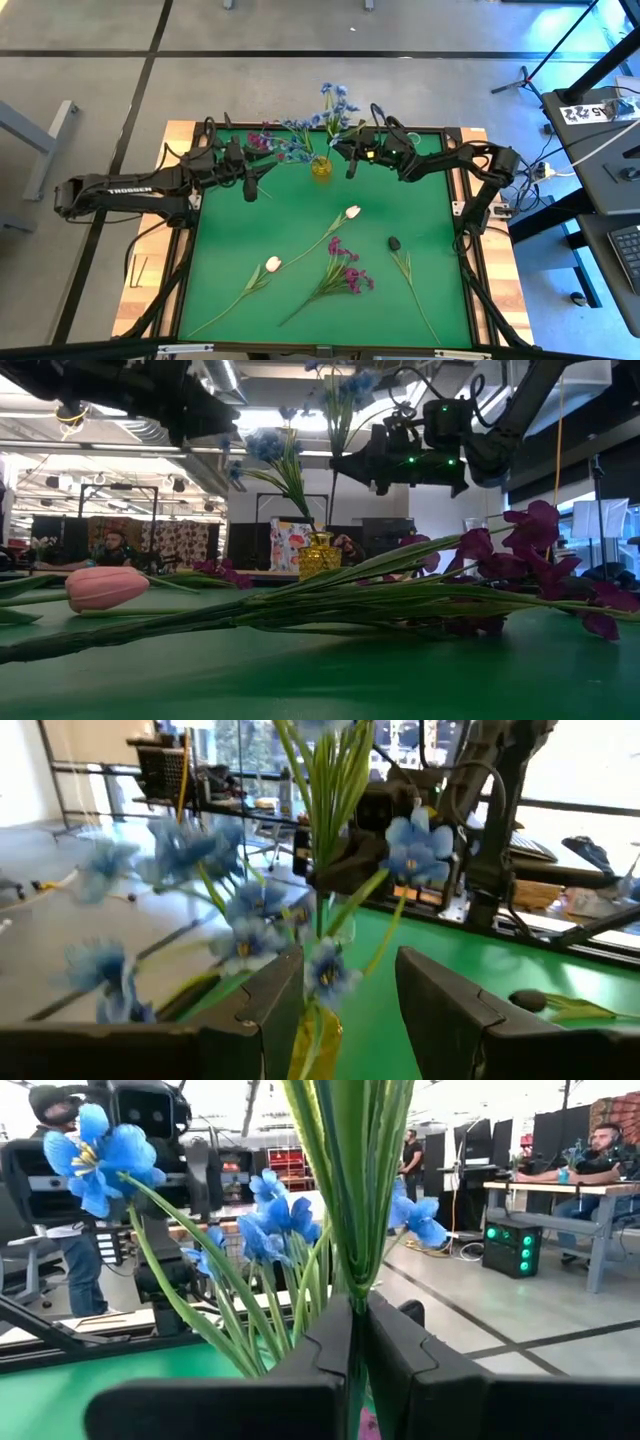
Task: Sort flowers into vase by color
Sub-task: Put the blue flowers into the yellow vase
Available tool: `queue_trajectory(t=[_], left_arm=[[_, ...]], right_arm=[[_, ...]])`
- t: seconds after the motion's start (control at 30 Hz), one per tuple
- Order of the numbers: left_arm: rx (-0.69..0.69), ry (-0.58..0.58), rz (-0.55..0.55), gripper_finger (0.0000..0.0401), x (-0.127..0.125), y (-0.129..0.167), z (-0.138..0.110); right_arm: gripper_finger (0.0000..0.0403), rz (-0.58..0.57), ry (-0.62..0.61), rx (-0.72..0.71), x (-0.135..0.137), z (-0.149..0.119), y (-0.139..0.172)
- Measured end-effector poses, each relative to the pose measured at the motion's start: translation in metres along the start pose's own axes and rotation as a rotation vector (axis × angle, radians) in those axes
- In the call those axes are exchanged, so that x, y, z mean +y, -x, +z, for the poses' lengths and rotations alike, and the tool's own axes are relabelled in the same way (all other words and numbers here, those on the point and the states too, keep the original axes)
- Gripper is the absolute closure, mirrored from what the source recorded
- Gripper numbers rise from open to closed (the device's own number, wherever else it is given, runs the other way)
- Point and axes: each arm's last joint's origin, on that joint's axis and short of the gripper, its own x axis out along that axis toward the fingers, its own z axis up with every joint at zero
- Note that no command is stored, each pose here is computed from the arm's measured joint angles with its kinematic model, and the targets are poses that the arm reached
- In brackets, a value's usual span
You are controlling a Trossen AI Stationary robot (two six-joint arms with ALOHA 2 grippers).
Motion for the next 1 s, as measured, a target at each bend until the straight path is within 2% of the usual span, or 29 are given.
queue_trajectory(t=[0.13, 0.43, 1.0], left_arm=[[-0.015, 0.008, -0.016, 0.0245, 0.000, 0.000, -0.001], [-0.015, 0.011, -0.017, 0.0245, 0.000, 0.000, -0.001], [-0.006, 0.032, -0.016, 0.0245, 0.000, 0.000, -0.002]], right_arm=[[0.0384, 0.000, 0.001, -0.001, 0.000, -0.004, -0.001], [0.0384, -0.001, -0.031, 0.005, -0.004, -0.031, -0.007], [0.0384, 0.017, -0.063, 0.113, -0.008, -0.036, -0.021]])
